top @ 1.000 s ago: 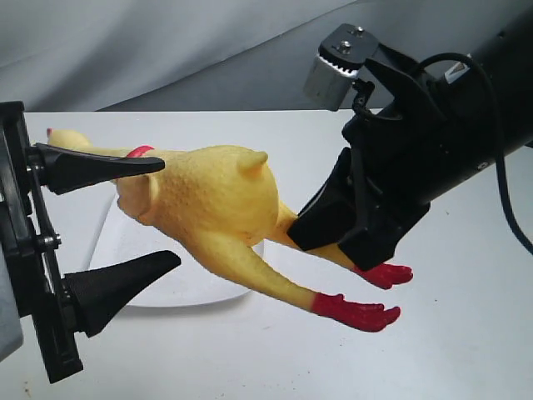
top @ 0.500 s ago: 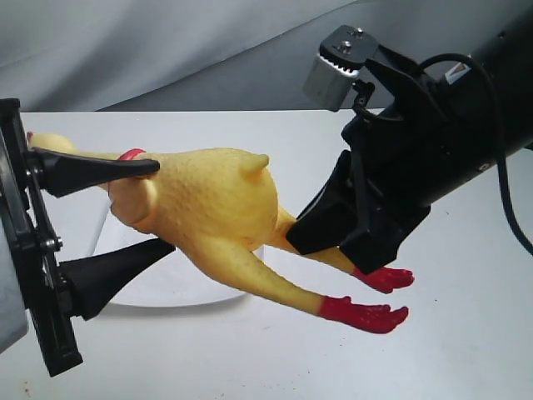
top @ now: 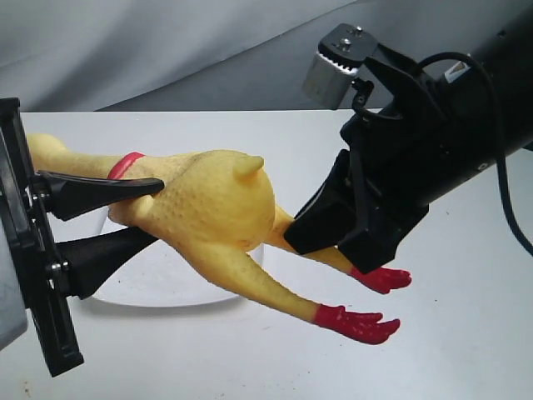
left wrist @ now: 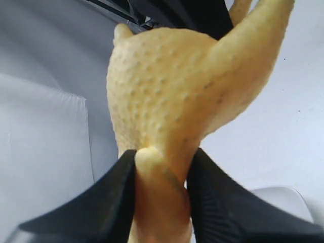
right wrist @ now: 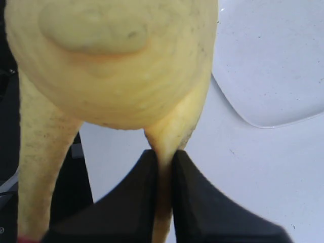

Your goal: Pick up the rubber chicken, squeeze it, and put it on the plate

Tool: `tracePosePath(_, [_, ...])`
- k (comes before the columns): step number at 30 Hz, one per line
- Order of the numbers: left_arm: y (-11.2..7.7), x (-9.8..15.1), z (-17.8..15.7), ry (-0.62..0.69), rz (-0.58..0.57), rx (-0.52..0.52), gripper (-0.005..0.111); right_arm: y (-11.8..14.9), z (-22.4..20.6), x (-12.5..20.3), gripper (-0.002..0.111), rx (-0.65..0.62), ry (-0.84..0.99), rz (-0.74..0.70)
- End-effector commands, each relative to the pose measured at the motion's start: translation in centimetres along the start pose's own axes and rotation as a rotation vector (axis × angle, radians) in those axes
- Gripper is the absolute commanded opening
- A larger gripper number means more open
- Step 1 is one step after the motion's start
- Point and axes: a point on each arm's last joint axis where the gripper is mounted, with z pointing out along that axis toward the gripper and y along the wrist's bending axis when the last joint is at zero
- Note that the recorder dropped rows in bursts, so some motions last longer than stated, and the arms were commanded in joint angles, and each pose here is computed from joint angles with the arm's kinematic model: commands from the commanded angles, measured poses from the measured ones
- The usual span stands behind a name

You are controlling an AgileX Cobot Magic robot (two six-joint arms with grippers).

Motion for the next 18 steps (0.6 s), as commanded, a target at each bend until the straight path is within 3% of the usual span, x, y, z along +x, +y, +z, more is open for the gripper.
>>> tracePosePath(1, [0.11, -0.02, 0.12, 0.002, -0.031, -0.005, 0.001, 0.22, -0.27, -0.34, 0.000, -0.006, -0.028, -0.009])
tracePosePath(3, [0.11, -0.02, 0.12, 0.002, -0.029, -0.005, 0.006, 0.22, -0.27, -0.34, 0.000, -0.006, -0.028, -0.009])
tracePosePath(6, [0.11, -0.02, 0.12, 0.002, -0.029, -0.005, 0.025, 0.22, -0.27, -0.34, 0.000, -0.006, -0.028, -0.009])
tracePosePath(11, [0.18, -0.03, 0.12, 0.000, -0.045, -0.012, 0.076, 0.22, -0.27, -0.34, 0.000, -0.006, -0.028, -0.009])
tracePosePath(13, [0.28, -0.05, 0.12, -0.002, -0.073, -0.023, 0.082, 0.22, -0.27, -0.34, 0.000, -0.006, -0.028, -0.009])
tracePosePath(18, [0.30, -0.05, 0.12, -0.003, -0.078, -0.025, 0.074, 0.22, -0.27, -0.34, 0.000, -0.006, -0.028, -0.009])
